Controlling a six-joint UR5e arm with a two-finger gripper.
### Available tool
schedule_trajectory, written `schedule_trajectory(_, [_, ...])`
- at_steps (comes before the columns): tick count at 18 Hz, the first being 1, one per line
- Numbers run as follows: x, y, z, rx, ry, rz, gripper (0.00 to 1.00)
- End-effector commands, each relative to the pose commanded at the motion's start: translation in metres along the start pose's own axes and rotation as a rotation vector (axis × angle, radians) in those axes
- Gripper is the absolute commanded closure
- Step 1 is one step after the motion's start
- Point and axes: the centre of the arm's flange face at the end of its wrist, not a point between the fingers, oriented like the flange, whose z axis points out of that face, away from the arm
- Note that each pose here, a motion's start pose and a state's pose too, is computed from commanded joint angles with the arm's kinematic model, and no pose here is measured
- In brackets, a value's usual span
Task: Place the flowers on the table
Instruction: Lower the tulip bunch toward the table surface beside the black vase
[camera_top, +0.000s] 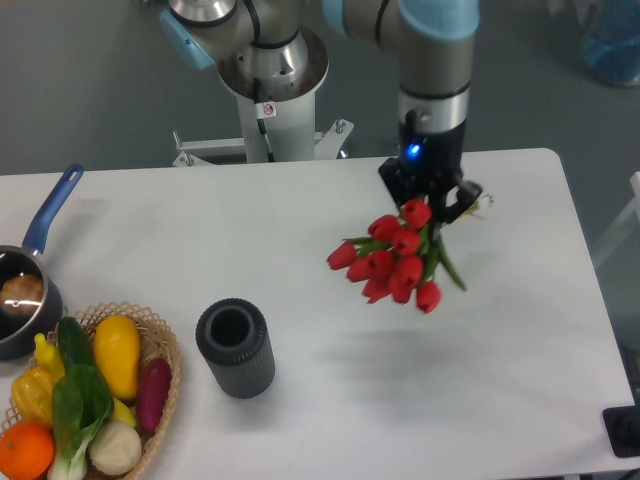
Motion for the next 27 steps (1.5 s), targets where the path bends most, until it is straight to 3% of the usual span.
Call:
schedule_trajectory(5, [0.009,-0.003,0.026,-0.027,0.054,0.012,0.72])
schedule_trajectory(12, [0.02,-0.008,0.052,-0.195,0.054,0.069,0.71])
schedule_trajectory(19, [0.027,-0.009,0.074,-0.266,0.079,0.136,0.7])
schedule_trajectory(27, [0.026,-0.013,0.101,-0.28,0.12,0.147,0.69])
